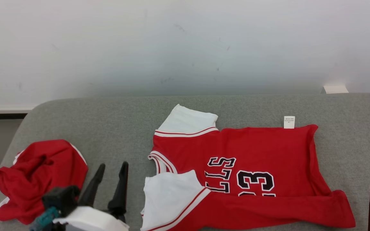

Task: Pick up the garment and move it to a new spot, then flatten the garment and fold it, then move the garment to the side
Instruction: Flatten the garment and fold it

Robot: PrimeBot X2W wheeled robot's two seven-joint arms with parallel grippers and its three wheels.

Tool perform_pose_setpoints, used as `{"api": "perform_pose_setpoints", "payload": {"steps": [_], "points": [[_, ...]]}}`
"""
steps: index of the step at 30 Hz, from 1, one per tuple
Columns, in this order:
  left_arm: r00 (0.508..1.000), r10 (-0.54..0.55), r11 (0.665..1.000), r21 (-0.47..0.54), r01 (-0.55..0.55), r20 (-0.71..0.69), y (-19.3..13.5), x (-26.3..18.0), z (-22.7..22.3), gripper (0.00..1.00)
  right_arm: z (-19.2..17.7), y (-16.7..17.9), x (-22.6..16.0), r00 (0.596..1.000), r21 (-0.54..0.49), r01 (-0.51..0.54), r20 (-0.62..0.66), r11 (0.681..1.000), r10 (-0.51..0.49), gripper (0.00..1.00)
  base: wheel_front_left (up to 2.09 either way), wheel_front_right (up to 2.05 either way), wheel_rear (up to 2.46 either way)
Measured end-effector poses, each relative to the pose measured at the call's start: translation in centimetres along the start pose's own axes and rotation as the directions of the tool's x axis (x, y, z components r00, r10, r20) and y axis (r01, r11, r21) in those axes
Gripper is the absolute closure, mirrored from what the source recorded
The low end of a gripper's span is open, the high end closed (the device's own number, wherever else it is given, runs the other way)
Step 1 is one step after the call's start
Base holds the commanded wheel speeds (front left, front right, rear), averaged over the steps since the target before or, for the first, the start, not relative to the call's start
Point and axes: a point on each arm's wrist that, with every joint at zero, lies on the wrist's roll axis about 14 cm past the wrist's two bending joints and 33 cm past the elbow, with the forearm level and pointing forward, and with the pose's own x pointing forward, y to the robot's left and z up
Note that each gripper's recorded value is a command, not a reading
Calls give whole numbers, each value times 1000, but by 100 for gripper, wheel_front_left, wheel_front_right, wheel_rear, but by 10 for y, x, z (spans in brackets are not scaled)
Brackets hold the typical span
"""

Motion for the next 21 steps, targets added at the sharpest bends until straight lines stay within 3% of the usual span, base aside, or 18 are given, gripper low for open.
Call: {"api": "perform_pose_setpoints", "payload": {"steps": [12, 21], "points": [[1000, -5, 1000, -4, 5, -30, -6, -20, -37, 0, -15, -20, -8, 997, -10, 49, -52, 999, -50, 0, 0, 0, 0], [969, -61, 998, 10, 66, -240, -8, -35, -93, 0, -60, -32, -15, 957, -36, 64, -280, 997, -71, 0, 0, 0, 0]]}}
